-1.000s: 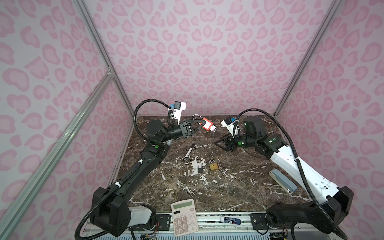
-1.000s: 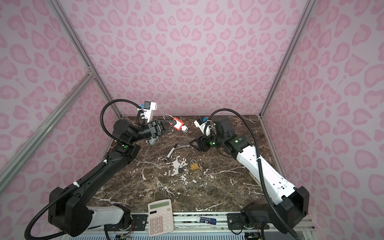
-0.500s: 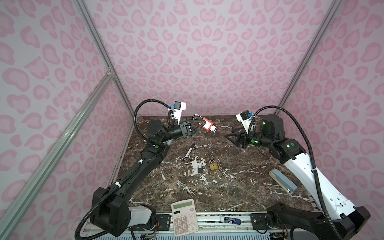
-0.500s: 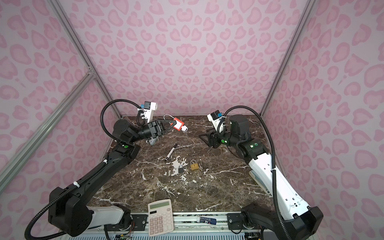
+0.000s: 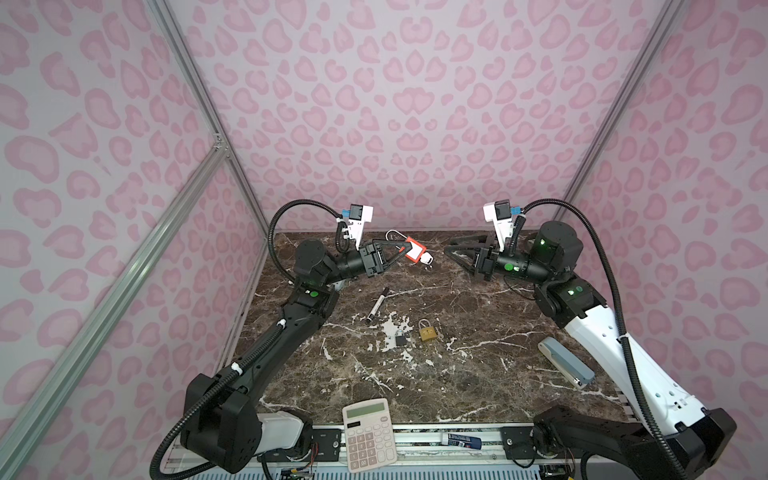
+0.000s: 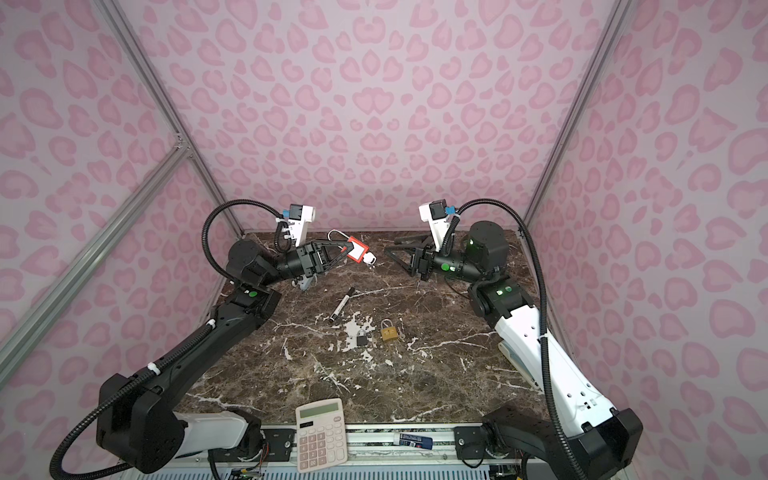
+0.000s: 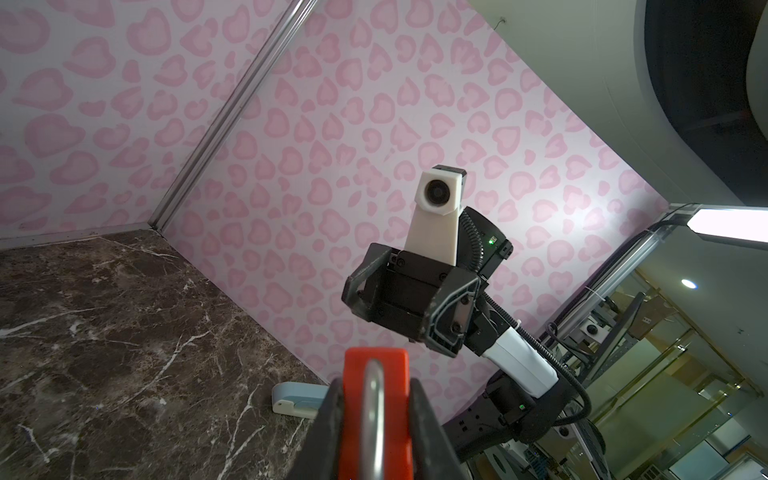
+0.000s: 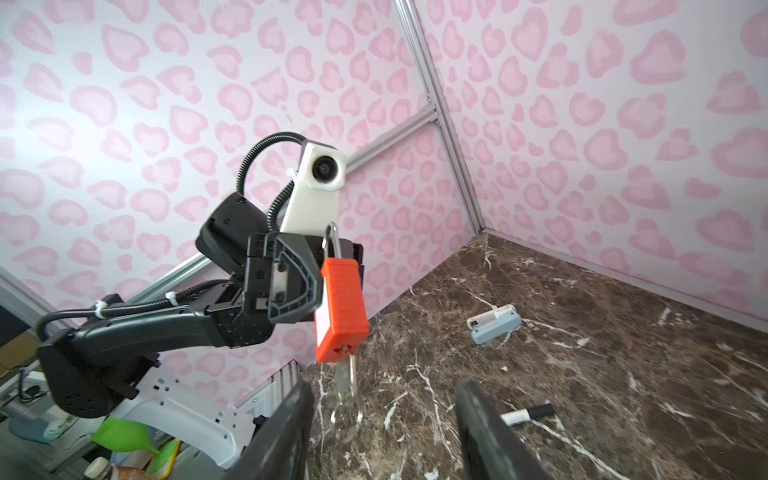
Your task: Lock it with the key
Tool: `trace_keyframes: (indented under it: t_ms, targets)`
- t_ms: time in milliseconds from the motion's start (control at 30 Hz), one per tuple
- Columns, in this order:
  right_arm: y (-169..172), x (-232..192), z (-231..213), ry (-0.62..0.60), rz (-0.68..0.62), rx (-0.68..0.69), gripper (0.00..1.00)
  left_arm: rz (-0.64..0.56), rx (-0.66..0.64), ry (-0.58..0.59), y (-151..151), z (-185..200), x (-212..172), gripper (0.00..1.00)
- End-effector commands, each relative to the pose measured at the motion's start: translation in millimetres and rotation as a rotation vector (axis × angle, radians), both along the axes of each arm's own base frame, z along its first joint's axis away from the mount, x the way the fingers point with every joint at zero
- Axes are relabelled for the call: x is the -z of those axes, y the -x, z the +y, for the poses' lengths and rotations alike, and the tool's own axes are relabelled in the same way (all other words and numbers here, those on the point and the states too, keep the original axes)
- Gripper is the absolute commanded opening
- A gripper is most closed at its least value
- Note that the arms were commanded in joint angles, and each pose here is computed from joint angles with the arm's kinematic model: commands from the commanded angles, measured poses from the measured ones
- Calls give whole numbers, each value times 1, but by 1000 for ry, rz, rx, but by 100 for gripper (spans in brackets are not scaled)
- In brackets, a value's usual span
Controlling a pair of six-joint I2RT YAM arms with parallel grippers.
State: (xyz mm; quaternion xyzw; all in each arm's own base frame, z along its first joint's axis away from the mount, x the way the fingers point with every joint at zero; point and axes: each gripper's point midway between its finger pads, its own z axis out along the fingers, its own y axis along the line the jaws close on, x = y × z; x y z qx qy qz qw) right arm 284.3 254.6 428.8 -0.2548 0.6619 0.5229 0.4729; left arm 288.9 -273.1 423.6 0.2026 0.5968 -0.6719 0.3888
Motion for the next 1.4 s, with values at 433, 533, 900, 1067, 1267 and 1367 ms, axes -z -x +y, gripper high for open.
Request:
trace_keyframes:
  t_ms: [433,533,900,1067,1267,1367]
  targets:
    - [18,14,30,3,68,-184,42,-59,3,24,6,3,-12,4]
    - [20,16,33,5,73,-204,36,-60,3,24,6,3,-12,4]
    - [26,16,37,-12,73,-253,15,-61,4,25,6,3,-13,4]
    - [25,16,37,-10,71,-244,3,-62,4,27,6,3,-15,4]
    - [22,15,33,-9,58,-217,0,-62,-2,29,5,3,-15,4]
    - [21,16,30,-7,59,-203,0,-64,-10,31,5,4,-16,4]
